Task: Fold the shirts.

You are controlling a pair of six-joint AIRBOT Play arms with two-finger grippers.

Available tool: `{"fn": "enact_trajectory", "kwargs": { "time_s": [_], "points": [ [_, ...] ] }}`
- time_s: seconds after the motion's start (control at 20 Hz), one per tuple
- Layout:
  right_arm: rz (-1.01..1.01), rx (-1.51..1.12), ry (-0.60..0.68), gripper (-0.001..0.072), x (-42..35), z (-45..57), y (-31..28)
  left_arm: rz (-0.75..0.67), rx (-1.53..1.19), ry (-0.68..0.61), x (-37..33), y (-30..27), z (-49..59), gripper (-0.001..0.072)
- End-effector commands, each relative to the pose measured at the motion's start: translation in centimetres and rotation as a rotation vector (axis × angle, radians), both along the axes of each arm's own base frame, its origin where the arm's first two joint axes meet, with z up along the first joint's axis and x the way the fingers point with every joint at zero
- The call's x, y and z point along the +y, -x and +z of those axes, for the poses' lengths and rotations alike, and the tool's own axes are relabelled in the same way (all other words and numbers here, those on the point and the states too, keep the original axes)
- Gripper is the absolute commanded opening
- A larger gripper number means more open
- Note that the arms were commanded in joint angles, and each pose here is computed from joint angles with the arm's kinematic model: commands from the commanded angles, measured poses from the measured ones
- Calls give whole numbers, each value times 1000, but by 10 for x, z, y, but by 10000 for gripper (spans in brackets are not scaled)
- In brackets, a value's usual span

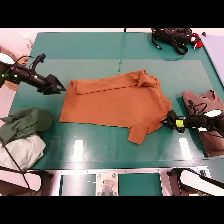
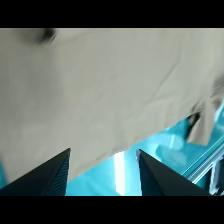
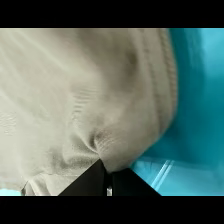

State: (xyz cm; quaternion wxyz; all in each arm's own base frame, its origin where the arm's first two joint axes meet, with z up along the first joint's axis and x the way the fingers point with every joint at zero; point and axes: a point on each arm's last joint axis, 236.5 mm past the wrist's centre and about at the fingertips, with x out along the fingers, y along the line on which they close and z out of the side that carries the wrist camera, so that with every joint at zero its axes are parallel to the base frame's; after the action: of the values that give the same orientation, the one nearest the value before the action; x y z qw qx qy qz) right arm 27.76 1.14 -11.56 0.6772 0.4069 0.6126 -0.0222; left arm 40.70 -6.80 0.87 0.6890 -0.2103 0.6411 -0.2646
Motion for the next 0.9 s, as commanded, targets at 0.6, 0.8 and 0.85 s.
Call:
{"fn": "enact_trajectory", "kwargs": {
  "time_s": [0.6,0.8,0.85],
  "points": [
    [101,-83,66,18,-26,34,-29,200,291,12,-20,108,-119,482],
    [94,-88,54,19,-24,36,-31,261,239,61,-28,94,-122,394],
    [91,-92,52,18,-24,37,-32,247,207,102,-34,89,-115,106]
  ]
}}
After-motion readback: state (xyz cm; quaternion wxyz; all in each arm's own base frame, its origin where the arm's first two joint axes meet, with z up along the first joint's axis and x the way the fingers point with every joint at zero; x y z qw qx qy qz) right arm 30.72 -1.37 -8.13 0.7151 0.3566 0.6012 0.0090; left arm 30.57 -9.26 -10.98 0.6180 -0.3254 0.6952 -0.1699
